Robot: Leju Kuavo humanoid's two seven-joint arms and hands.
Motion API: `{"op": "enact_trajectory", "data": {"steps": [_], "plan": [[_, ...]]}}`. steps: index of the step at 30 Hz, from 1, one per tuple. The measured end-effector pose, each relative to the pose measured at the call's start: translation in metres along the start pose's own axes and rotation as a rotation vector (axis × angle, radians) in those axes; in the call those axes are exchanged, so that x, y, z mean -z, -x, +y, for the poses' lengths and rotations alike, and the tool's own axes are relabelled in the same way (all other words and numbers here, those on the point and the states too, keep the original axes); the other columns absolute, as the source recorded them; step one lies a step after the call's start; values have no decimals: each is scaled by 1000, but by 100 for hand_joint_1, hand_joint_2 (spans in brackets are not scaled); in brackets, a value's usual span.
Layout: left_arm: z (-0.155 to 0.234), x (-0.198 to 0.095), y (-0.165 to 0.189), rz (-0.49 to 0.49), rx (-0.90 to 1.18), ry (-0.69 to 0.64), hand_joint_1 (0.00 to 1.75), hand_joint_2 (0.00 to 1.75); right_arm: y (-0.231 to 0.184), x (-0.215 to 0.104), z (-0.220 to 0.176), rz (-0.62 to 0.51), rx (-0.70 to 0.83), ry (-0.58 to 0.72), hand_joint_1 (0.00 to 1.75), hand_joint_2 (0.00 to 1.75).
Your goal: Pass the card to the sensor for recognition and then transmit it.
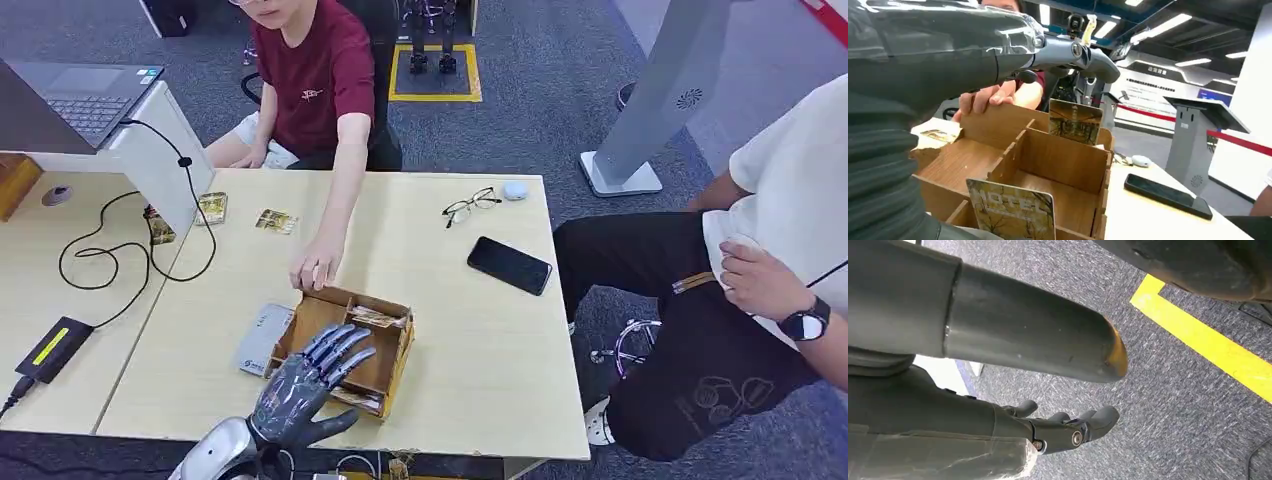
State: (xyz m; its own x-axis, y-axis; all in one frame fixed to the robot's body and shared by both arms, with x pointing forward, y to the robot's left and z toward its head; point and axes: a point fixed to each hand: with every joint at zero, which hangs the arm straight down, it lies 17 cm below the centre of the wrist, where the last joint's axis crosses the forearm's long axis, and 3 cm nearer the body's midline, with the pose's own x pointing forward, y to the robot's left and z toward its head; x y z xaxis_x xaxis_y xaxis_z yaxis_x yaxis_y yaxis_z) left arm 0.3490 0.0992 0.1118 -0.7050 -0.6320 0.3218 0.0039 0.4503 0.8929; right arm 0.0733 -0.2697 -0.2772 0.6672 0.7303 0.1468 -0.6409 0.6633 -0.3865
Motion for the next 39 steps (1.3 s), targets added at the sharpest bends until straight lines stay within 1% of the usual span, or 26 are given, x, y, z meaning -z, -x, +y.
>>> {"op": "enact_trajectory", "data": {"steps": [2,3,11,12,13,14,22,23,24,26,36,37,38,39], "plan": [[0,0,0,0,0,0,0,175,0,0,0,0,0,0,0,0],[0,0,0,0,0,0,175,175,0,0,0,0,0,0,0,0],[-5,-1,0,-2,-3,28,175,175,0,0,0,-2,-5,0,0,0],[-6,-1,0,-2,-4,29,169,175,0,0,0,-3,-5,0,0,0],[-6,-1,0,-1,-5,29,168,175,0,0,0,-4,-5,0,0,0],[-6,-1,0,-1,-7,29,173,175,0,0,0,-4,-5,0,0,0],[-6,-3,2,2,-7,34,173,175,-1,0,0,-4,-5,2,0,0],[-6,-4,3,2,-6,35,169,175,0,0,0,-4,-5,2,0,0],[-6,-4,3,2,-6,35,175,175,0,0,0,-4,-5,2,0,0],[-6,-4,3,2,-6,35,173,175,-1,0,0,-4,-5,2,0,0],[-7,-6,5,6,-7,44,175,175,-2,0,-1,-9,1,3,0,0],[-7,-6,5,5,-7,45,59,175,-2,0,-1,-9,1,3,0,0],[-7,-7,6,5,-6,45,0,175,-2,0,-1,-9,1,3,0,0],[-7,-7,6,5,-6,45,0,175,-2,0,-1,-9,1,3,0,0]]}}
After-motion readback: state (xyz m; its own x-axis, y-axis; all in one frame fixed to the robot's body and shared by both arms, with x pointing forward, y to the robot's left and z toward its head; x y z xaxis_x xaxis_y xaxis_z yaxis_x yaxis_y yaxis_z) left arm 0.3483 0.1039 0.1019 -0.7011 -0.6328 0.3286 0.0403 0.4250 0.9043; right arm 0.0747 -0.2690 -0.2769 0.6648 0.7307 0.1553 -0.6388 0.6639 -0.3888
